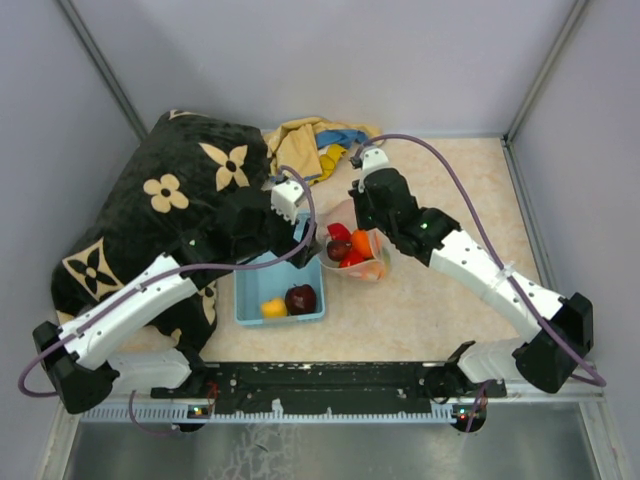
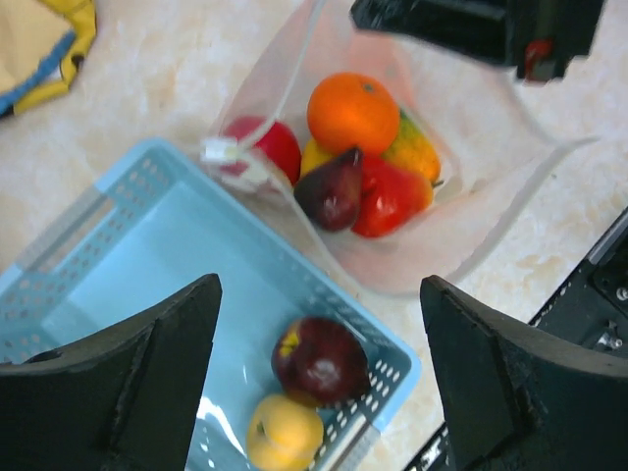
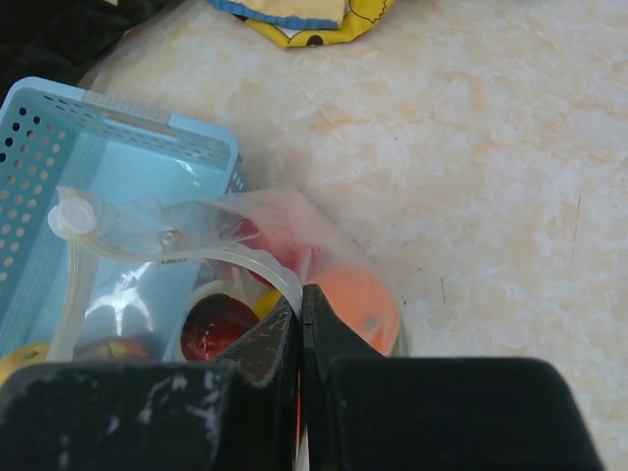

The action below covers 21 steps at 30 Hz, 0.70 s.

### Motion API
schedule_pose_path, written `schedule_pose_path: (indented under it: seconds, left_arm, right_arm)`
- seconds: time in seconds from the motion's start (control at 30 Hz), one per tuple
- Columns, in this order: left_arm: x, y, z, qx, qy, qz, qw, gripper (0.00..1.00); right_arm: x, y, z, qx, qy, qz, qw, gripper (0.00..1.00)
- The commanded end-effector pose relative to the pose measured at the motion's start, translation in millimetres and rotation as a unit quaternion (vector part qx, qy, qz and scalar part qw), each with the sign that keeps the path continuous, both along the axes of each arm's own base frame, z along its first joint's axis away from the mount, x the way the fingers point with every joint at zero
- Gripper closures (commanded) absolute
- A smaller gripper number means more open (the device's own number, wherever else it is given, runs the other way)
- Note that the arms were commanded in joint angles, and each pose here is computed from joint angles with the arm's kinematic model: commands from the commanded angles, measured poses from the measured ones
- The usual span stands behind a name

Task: Place the food in the zip-top bag and seal the zipper
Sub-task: Place the fake fruit in the zipper food storage bag, then pick up the fake fruit from the bin.

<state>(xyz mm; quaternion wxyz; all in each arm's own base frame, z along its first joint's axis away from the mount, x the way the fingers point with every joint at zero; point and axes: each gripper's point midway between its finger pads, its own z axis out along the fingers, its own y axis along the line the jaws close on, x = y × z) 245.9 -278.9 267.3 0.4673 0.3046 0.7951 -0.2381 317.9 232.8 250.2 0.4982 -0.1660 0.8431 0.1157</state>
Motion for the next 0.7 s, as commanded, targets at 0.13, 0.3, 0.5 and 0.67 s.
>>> schedule_pose_path:
  seconds: [0.13, 0.3, 0.5, 0.67]
  left_arm:
    - [-34.5, 56.8, -59.4, 0.076, 0.120, 0.090, 0.986, 0.09]
    - [-47.4, 75.6, -82.4, 0.106, 0.174, 0.121, 0.972, 0.09]
    - [-58.2, 91.5, -110.4, 0.142, 0.244, 0.144, 0.948, 0.08]
    - [-68.8, 107.7, -130.7, 0.158, 0.317, 0.168, 0.920, 0.07]
  right_arm:
    - [12.4, -34.0, 38.0, -0.020, -0.073, -0.064, 0.995, 0.99]
    - [13.9, -63.2, 51.3, -0.038, -0.091, -0.096, 0.991, 0.99]
    - [8.1, -84.5, 53.7, -0.064, -0.098, -0.114, 0.987, 0.99]
    - [3.5, -97.5, 47.5, -0.083, -0.099, -0.127, 0.983, 0.99]
